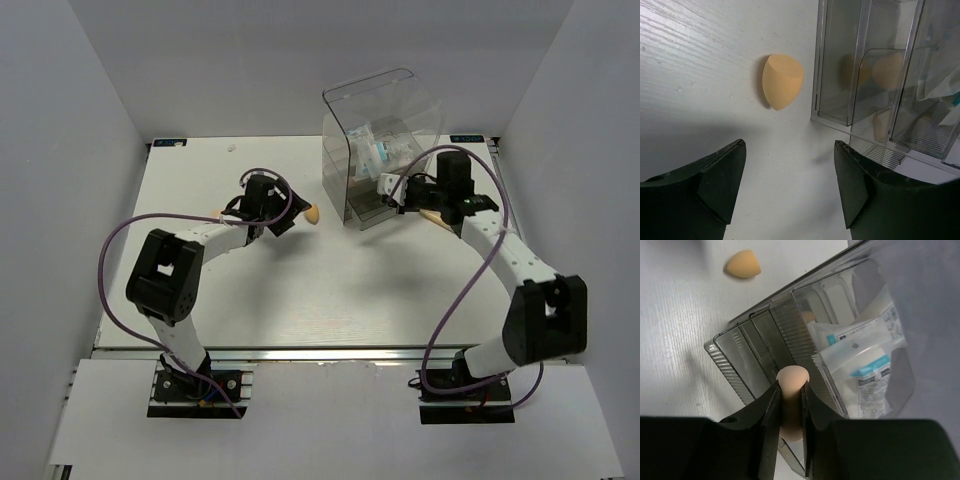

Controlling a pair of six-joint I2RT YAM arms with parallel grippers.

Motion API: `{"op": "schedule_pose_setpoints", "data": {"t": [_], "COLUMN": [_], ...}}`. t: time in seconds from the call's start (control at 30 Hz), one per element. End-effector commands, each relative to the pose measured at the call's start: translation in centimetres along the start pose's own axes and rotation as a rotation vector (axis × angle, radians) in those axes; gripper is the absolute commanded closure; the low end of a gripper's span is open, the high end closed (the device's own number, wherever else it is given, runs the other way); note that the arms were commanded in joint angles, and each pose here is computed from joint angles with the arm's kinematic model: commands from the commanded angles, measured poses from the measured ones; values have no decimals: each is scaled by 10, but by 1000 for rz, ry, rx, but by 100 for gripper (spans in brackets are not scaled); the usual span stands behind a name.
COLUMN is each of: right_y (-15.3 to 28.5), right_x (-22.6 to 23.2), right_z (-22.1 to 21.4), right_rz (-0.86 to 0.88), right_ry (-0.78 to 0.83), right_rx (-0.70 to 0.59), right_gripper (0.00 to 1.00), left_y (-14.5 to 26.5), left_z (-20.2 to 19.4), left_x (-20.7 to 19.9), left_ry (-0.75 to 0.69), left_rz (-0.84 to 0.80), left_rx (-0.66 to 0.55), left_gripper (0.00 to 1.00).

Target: Organize the makeup

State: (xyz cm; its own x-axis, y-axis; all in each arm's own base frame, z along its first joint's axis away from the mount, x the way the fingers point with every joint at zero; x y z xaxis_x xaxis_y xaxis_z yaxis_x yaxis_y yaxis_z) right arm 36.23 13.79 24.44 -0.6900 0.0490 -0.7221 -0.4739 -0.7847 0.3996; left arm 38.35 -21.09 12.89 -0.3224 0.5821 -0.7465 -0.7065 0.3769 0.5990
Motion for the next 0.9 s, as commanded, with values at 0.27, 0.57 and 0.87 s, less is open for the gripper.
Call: {"op": "schedule_pose_setpoints", "data": {"t": [0.27,0.57,0.87], "right_y": [-48,-33,14], "right_x": [-14,-22,-23], "right_z": [-22,-6,22], "right_rz": [33,-55,-201], "right_ry": [59,-21,-240], "right_rx": [36,-4,-76], "right_gripper": [34,32,33], "left_y": [-4,-19,-49], "left_z": [9,12,0], "left_x": [-21,-21,-18], "left_ry": [-11,-5,-139], "left_rz": [-48,25,231], "left_rx": [-4,18,52], "left_gripper": [19,24,35]}}
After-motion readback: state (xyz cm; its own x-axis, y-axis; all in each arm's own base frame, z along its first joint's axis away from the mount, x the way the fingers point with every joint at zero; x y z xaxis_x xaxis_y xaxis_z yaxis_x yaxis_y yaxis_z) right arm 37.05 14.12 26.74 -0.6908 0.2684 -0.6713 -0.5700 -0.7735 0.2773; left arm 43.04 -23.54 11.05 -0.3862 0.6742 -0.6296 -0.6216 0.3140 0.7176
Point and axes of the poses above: each gripper's point midway between its finger pads, its own y axis back along the fingers, its own x axis along the line the jaws close on, z = x × y, the point moved 6 cm from there along y, back along the fingers, and after that the axes turned 5 degrees about y, right-handed, at the moved point
